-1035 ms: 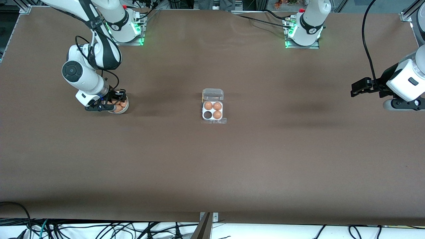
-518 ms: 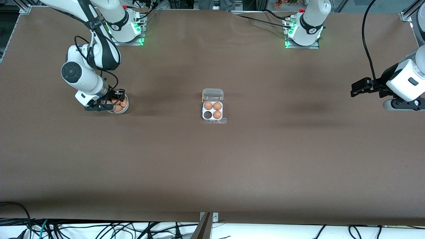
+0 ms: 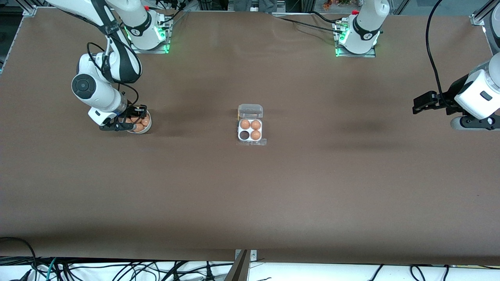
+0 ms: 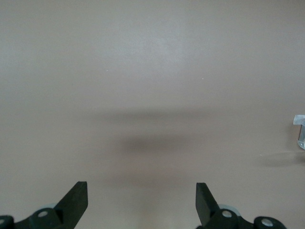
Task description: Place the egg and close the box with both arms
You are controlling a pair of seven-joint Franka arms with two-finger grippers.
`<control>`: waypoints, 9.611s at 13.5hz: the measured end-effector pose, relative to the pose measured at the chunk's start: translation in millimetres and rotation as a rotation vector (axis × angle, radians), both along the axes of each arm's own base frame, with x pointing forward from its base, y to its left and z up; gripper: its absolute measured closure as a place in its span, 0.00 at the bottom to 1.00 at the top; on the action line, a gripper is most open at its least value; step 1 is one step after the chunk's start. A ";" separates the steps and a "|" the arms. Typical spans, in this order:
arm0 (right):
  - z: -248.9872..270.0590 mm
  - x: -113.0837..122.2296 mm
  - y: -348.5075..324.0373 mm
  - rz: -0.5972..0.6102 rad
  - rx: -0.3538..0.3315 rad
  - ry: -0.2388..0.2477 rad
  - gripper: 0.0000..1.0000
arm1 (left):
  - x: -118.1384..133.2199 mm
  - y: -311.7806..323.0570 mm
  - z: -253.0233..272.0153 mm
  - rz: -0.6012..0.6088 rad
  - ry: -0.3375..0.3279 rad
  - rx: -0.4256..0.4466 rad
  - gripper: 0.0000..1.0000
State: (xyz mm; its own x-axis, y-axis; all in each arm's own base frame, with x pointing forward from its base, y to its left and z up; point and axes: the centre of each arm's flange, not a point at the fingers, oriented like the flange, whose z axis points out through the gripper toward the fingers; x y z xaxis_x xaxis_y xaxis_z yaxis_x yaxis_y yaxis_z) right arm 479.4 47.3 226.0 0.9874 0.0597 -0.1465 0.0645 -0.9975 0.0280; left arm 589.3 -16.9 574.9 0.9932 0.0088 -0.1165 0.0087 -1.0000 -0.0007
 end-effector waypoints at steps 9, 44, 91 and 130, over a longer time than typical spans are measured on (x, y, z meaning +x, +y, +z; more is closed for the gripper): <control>1.1 1.1 0.1 0.001 -0.001 0.010 0.51 | 1.4 -0.1 -3.4 0.000 0.006 0.000 0.00; 40.0 89.8 403.3 -0.336 0.161 0.019 0.51 | 1.9 -0.1 -3.2 0.000 0.005 0.000 0.00; 203.0 199.3 18.5 -0.123 0.033 -0.137 0.00 | -68.4 -314.0 -93.4 0.156 0.397 -0.169 0.63; 348.2 87.6 -68.7 -0.209 0.023 -0.107 0.00 | 30.2 -399.9 -187.2 0.263 -0.033 -0.104 0.41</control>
State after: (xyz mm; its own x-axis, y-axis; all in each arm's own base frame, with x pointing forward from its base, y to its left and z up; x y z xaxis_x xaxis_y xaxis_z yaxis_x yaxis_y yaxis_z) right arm 567.0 -21.4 574.2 0.9885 -0.1455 -0.0417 -0.1456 -0.9893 0.0011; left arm 619.5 -416.8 387.8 0.9616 0.2564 -0.0976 0.2663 -0.9579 0.1068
